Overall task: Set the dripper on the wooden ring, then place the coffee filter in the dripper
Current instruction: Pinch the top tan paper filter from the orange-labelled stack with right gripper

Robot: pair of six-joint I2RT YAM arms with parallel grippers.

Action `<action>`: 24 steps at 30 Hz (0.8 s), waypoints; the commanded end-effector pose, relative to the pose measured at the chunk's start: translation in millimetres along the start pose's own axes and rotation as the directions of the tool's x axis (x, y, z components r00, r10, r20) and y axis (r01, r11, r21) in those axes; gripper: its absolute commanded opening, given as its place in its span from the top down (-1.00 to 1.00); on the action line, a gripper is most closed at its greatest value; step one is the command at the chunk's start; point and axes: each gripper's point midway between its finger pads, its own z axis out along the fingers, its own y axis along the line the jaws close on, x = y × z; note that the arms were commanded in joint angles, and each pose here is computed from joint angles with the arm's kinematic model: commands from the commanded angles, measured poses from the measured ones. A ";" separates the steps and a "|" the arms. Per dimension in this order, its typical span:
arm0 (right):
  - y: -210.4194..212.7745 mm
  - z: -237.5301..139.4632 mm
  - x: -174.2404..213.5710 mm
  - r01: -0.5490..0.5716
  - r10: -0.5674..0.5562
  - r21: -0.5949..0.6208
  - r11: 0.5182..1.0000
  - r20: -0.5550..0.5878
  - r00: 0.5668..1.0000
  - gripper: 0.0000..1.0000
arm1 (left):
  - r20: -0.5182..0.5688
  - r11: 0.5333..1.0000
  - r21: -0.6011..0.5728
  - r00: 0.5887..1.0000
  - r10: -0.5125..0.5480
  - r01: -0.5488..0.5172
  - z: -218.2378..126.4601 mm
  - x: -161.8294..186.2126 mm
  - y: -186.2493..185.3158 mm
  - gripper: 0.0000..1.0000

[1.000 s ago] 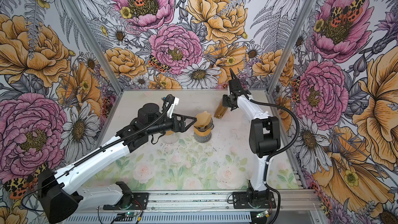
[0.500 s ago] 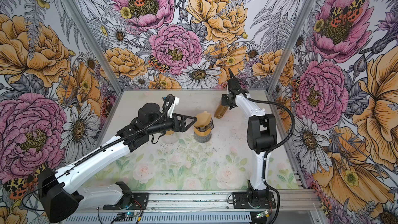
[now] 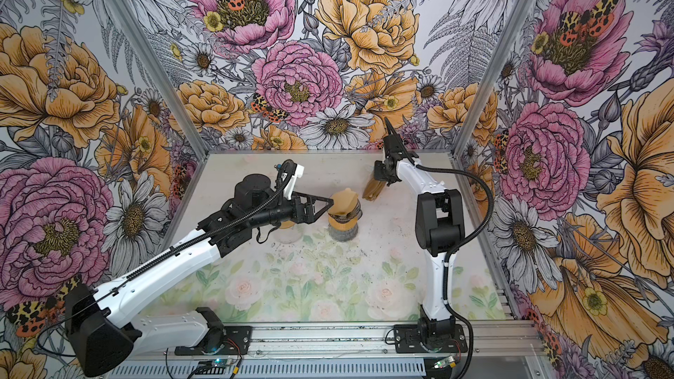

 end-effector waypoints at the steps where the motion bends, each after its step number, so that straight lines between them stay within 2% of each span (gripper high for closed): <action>1: -0.6 5.0 -13.4 0.003 -0.003 0.003 1.000 0.032 0.999 0.72 | 0.025 1.000 0.004 1.000 0.017 -0.017 0.2 -11.9 -3.5 -0.98; 11: 6.6 0.4 -16.4 0.016 -0.016 -0.006 1.000 0.044 0.999 0.89 | 0.016 1.000 -0.005 1.000 0.013 -0.013 1.4 -9.2 0.6 -0.98; 24: 18.5 -44.3 -22.3 0.034 -0.032 -0.018 0.999 0.108 0.994 0.97 | 0.026 1.000 -0.013 1.000 0.008 -0.008 -3.4 -9.1 4.6 -0.98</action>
